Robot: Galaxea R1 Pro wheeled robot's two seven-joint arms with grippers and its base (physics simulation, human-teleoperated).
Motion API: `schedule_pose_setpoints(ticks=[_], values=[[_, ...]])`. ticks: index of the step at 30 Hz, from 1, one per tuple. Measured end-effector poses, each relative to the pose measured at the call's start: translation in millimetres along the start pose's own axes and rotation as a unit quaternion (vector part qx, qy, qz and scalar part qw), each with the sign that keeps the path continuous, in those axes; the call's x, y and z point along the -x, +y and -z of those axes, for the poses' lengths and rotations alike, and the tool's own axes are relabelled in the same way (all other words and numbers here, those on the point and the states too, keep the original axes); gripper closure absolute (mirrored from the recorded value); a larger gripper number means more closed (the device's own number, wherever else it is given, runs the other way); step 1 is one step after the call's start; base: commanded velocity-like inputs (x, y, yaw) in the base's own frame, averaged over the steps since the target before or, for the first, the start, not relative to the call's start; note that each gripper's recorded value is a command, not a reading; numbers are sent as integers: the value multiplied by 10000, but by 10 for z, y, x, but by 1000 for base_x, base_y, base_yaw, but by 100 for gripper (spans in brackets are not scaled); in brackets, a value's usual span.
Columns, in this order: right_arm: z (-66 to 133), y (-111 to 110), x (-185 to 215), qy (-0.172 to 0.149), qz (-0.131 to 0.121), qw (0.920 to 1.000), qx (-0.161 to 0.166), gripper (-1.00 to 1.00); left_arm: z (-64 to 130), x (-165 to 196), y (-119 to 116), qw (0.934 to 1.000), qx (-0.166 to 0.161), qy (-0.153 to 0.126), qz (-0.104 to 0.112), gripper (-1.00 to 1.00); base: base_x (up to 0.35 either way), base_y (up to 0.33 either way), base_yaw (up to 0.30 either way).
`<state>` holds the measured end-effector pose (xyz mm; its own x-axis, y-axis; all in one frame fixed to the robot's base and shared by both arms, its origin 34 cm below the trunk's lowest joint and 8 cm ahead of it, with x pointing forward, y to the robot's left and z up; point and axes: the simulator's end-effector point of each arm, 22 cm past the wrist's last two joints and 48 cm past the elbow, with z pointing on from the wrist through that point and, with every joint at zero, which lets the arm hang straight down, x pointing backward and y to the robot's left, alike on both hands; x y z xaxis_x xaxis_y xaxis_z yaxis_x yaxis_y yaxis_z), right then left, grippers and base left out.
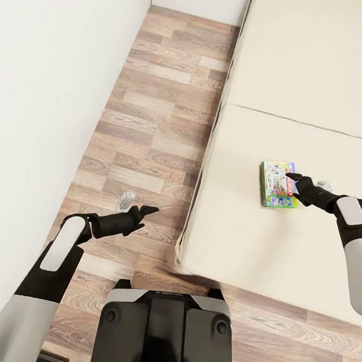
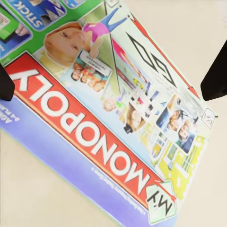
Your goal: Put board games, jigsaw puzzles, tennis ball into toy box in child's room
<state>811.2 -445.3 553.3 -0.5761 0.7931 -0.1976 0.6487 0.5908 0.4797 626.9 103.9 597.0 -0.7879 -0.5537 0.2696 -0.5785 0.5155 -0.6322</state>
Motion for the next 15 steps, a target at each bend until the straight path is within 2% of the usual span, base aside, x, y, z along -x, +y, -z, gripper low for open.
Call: schedule_pose_setpoints(ticks=[6, 15], values=[[-22, -17, 73, -58, 200, 9997, -88, -100, -37, 22, 24, 10000, 20, 17, 23, -100, 0, 0, 4], [-82, 58, 167, -132, 298, 9995, -37, -100, -102, 64, 63, 10000, 55, 47, 62, -100, 0, 0, 1]])
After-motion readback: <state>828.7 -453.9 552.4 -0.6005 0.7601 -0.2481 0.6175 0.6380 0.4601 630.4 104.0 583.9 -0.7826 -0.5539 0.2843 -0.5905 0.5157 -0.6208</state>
